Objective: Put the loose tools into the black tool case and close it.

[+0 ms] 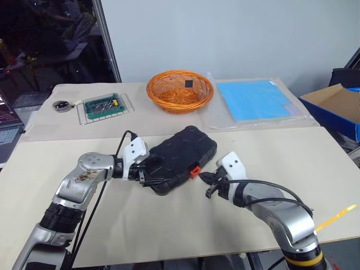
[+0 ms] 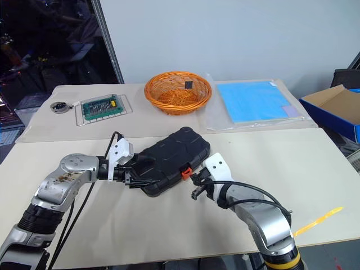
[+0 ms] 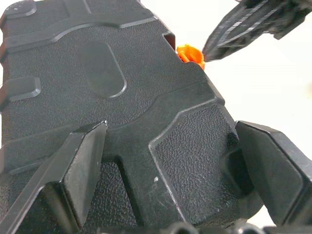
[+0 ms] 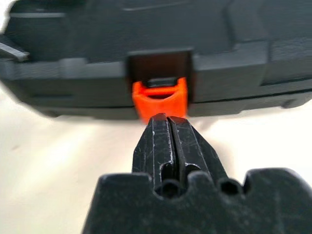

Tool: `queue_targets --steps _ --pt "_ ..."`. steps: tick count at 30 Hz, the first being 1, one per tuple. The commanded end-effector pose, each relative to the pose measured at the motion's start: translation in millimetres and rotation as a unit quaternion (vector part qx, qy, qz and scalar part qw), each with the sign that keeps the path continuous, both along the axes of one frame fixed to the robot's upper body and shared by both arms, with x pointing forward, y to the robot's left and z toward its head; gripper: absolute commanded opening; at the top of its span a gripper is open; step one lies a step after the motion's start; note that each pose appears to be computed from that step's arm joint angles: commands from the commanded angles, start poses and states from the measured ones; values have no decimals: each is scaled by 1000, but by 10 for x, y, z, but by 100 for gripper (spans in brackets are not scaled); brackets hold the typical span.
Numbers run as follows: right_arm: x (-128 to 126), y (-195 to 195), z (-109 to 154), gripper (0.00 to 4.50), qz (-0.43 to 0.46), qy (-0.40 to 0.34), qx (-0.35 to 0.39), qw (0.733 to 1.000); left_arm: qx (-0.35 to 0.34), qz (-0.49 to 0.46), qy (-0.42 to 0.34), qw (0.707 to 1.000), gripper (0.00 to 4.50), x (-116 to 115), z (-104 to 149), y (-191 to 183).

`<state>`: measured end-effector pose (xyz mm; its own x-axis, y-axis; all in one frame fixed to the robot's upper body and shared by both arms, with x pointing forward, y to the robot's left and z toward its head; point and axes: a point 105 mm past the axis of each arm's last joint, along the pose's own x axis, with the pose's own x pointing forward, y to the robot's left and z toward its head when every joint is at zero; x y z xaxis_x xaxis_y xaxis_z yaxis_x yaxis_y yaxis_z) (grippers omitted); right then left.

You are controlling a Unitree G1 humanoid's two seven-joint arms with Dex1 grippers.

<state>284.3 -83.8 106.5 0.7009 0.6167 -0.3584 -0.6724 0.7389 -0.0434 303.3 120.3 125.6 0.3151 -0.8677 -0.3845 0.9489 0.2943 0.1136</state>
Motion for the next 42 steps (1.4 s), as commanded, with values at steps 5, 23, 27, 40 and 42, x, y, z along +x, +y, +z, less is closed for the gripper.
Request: queue_targets --steps 5,23,27,40,42 --pt "116 160 153 2 16 -43 15 999 25 10 38 999 450 -29 -231 45" --pt "71 145 346 2 17 -92 100 991 24 12 39 999 450 -34 -247 55" --pt "122 166 108 2 18 -79 74 994 25 13 39 999 450 -26 -245 60" --pt "216 208 -435 2 21 -114 -1 993 24 17 40 999 450 -23 -261 63" --pt "221 223 -501 2 28 -124 -19 992 25 18 40 999 450 -21 -267 66"
